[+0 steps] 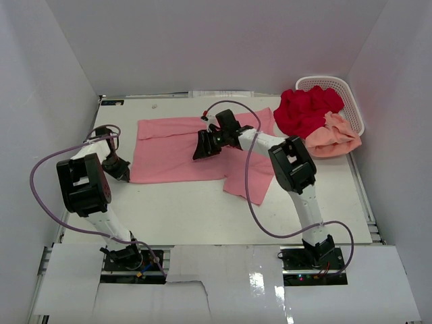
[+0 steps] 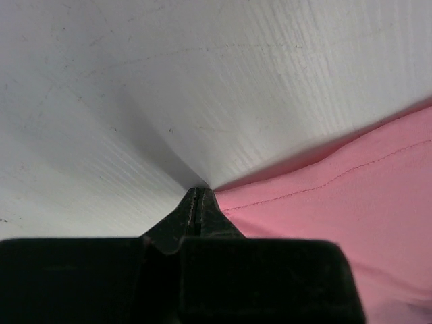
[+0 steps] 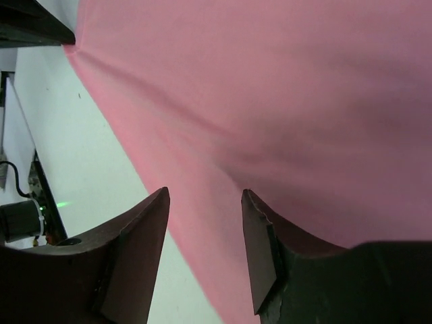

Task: Fold and stack the t-shirts
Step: Grap the side of the flattened tshirt closest away from the robot with both arms

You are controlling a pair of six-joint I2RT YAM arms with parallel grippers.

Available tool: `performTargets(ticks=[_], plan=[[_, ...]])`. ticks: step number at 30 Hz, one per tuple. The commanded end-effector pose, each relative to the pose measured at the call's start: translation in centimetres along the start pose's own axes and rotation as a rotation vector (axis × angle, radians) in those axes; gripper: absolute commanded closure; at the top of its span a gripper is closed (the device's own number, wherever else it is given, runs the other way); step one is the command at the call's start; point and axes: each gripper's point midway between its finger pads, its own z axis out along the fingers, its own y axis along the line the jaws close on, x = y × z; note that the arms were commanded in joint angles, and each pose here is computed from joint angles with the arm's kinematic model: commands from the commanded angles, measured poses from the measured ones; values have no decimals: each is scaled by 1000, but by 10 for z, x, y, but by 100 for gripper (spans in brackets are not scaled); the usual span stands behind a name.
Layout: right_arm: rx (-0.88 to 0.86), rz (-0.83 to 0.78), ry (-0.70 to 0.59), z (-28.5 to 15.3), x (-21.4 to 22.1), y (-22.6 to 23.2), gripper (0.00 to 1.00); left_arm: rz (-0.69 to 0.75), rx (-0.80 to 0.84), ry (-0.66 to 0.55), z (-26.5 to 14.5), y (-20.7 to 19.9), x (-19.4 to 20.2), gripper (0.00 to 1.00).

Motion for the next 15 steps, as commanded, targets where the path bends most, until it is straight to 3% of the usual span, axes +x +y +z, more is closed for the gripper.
performTargets(ticks=[1,2,3,5,10,15], plan=[[97,-146,-111,-55,-31,31,46,8,16,10,2,-1,0,100],[112,-177,-148,-78,-37,50,46,10,16,19,4,-2,1,100],[190,-162,-123,-84,-15,35,46,15,9,35,8,0,4,100],[249,-184,-162,-115,-10,51,46,15,13,56,12,-1,8,100],[486,-27,-82,-162,79,17,46,22,39,54,13,-5,9,100],[610,102,-34,-196,151,3,48,28,69,35,6,-7,9,100]])
